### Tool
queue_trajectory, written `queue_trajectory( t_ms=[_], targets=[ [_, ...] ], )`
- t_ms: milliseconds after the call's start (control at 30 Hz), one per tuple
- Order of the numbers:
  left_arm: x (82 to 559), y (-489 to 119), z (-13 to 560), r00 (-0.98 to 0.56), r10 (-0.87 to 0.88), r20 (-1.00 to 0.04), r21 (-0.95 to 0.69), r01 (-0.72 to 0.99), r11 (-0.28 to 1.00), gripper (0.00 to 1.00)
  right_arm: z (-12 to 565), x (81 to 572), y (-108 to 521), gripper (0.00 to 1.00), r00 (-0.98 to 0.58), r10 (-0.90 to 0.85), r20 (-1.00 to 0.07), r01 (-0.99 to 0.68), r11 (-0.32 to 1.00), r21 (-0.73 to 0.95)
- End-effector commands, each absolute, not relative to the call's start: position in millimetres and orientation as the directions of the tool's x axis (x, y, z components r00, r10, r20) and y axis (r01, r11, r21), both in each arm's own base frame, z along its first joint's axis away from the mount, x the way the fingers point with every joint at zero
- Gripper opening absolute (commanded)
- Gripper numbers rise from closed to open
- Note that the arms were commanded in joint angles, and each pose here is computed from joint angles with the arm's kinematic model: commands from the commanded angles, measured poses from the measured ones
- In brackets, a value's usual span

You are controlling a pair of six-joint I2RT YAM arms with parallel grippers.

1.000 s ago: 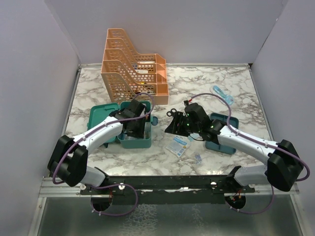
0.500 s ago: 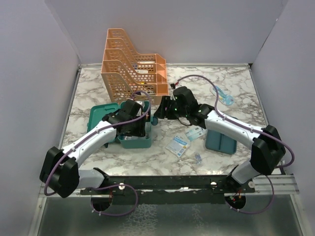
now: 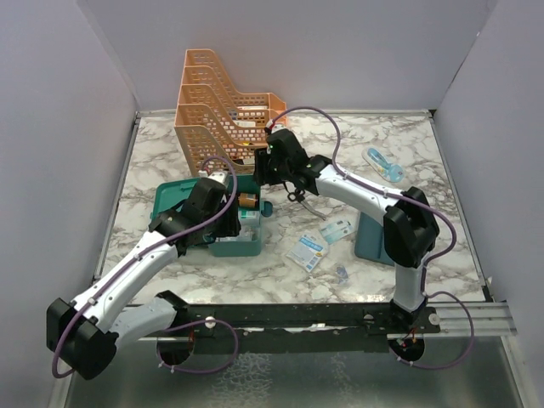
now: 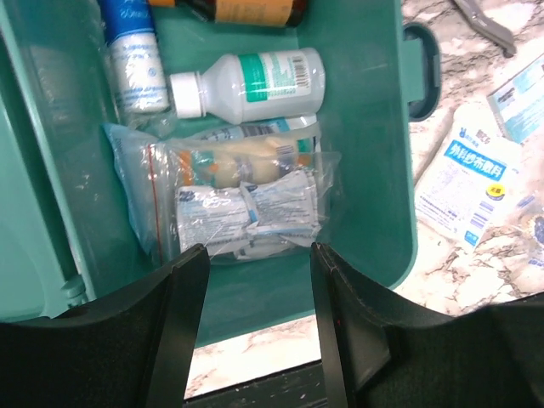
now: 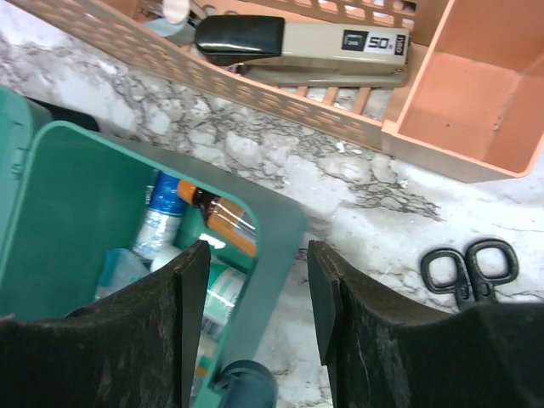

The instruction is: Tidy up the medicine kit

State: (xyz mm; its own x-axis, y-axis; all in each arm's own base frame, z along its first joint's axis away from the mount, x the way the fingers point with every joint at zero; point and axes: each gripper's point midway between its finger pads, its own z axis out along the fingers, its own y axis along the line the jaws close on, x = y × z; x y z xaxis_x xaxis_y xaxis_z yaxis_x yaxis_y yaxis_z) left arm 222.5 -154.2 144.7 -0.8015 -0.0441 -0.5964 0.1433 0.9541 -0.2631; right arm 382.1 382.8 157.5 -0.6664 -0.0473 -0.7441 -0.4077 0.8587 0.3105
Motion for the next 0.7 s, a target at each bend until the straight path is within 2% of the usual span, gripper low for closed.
queue_trajectory(
  t_ms=[0, 333, 667],
  targets=[
    [215, -137, 130, -0.811, -0.073, -0.580, -0.225, 0.074, 0.972, 0.54, 151, 393, 374, 0.49, -0.638, -0.116, -0.761, -0.413, 0.886, 0.211],
    [215, -119, 111, -0.831, -0.097, -0.548, -0.174, 0.000, 0.985, 0.54, 127, 376, 352, 0.42, -0.692, -0.137, -0.709, -0.363, 0.915, 0.178],
    [219, -93, 114, -0.789, -0.253, -0.560, -0.202, -0.166, 0.965, 0.54, 111, 325, 334, 0.34, -0.766, -0.150, -0.625, -0.388, 0.883, 0.264]
  ],
)
